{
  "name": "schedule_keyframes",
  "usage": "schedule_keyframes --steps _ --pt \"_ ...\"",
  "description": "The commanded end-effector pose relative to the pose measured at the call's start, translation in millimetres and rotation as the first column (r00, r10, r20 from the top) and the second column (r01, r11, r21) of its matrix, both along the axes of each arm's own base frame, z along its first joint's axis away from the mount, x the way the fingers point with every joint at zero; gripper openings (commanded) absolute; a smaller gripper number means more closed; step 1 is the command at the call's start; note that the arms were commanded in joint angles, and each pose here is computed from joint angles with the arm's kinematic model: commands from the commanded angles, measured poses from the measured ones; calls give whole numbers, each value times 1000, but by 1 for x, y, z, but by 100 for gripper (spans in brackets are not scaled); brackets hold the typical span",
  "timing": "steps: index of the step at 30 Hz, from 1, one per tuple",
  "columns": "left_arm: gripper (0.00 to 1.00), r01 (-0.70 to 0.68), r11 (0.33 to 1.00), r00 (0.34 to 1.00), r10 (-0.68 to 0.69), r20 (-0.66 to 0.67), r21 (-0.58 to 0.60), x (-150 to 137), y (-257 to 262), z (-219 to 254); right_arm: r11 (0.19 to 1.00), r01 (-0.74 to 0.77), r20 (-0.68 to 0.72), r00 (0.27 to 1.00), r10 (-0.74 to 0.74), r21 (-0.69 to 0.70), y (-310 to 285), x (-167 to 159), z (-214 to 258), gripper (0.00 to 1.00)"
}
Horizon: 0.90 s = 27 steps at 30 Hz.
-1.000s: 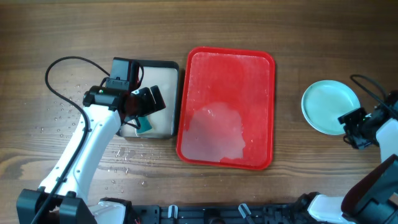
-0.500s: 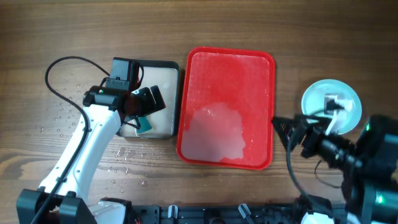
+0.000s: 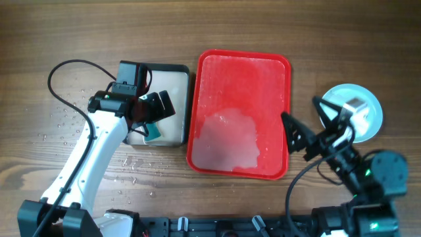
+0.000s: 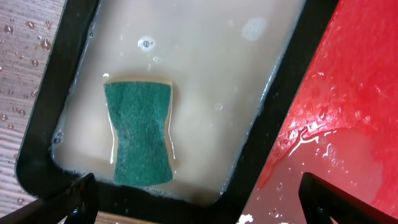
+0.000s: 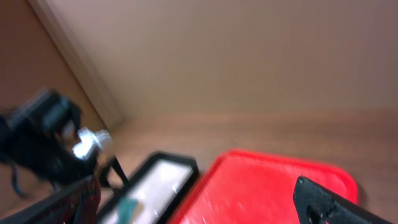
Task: Clean dirty plates on tray and stack at the side
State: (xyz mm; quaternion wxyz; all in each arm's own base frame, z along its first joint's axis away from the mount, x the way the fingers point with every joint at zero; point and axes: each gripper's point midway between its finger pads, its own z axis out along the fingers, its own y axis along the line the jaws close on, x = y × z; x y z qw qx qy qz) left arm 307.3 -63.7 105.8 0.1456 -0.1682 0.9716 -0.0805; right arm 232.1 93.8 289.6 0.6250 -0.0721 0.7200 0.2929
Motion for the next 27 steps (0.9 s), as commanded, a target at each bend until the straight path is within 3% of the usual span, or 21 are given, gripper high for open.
schedule_keyframes --steps 1,6,11,16,19,27 --pt "100 9 1000 1000 -9 13 -3 1 0 4 989 141 61 988 -139 -42 -23 -5 -34 100" --pt "100 9 1000 1000 -9 13 -3 1 0 4 920 391 130 913 -386 -17 -66 -1 -60 100" --pt "100 9 1000 1000 -9 13 -3 1 0 4 925 376 345 877 -334 -60 -58 6 -61 100" --pt "100 9 1000 1000 -9 13 -3 1 0 4 918 385 313 887 -339 -98 -60 8 -72 100" --pt "100 9 1000 1000 -9 13 -3 1 0 4 914 369 163 925 -343 -172 -60 12 -113 100" --pt "100 9 1000 1000 -9 13 -3 1 0 4 912 363 127 930 -344 -189 -61 15 -122 99"
